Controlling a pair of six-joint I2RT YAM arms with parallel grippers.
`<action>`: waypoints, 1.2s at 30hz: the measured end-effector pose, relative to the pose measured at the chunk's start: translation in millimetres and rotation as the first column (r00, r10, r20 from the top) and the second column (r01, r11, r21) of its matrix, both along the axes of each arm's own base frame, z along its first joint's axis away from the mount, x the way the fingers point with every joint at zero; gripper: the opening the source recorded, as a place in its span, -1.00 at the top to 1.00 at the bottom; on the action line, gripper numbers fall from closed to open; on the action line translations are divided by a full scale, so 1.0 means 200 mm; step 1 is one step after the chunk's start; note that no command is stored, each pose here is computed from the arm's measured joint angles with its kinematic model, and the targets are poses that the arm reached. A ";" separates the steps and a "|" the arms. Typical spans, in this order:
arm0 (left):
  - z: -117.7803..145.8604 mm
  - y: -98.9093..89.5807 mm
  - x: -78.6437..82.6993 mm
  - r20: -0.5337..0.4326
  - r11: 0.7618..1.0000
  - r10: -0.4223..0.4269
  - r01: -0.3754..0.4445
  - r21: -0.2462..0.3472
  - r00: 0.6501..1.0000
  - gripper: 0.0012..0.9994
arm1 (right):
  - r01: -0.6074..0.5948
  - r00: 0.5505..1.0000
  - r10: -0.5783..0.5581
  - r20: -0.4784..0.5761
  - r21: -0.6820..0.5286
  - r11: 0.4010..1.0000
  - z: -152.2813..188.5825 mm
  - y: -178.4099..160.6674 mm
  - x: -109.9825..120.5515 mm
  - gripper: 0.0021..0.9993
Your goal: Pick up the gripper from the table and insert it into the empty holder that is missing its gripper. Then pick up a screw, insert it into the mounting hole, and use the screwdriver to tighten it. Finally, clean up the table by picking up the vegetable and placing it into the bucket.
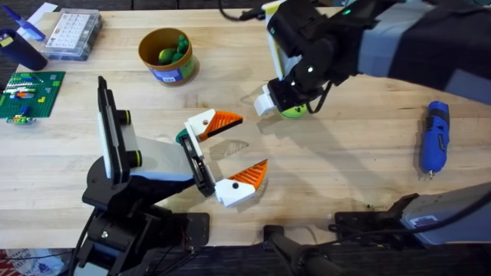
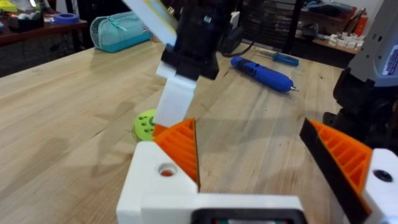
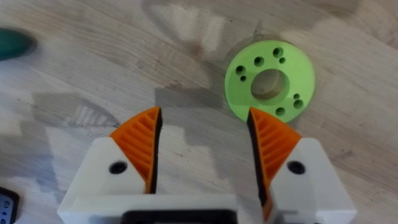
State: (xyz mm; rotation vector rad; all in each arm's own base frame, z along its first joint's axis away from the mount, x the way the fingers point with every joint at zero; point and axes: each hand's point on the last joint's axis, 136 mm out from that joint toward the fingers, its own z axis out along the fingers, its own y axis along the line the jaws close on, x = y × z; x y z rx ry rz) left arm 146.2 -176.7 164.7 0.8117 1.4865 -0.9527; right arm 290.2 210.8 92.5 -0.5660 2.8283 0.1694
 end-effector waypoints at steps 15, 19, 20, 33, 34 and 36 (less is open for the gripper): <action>-0.01 0.00 0.00 -0.012 1.000 0.003 -0.002 0.004 1.000 -0.99 | 0.064 0.997 -0.066 -0.027 -0.058 0.996 0.21 -0.20 -0.16 -0.52; -0.01 0.00 0.00 -0.012 1.000 0.003 -0.003 0.004 1.000 -0.99 | 0.080 0.995 -0.080 0.066 -0.004 0.997 0.40 -0.25 -0.20 -0.52; -0.01 0.00 0.00 -0.012 1.000 0.003 -0.003 0.004 1.000 -0.99 | 0.083 0.993 -0.083 0.087 0.006 0.997 0.44 -0.26 -0.21 -0.52; -0.01 0.00 0.00 -0.012 1.000 0.003 -0.002 0.004 1.000 -0.99 | 0.169 0.974 -0.167 0.150 -0.005 0.986 0.29 -0.29 -0.13 -0.52; -0.01 0.00 0.00 -0.012 1.000 0.003 -0.002 0.004 1.000 -0.99 | 0.179 0.974 -0.176 0.147 -0.009 0.984 0.25 -0.29 -0.12 -0.52; -0.01 0.00 0.00 -0.012 1.000 0.003 -0.003 0.004 1.000 -0.99 | 0.192 0.973 -0.187 0.132 -0.022 0.981 0.16 -0.29 -0.12 -0.52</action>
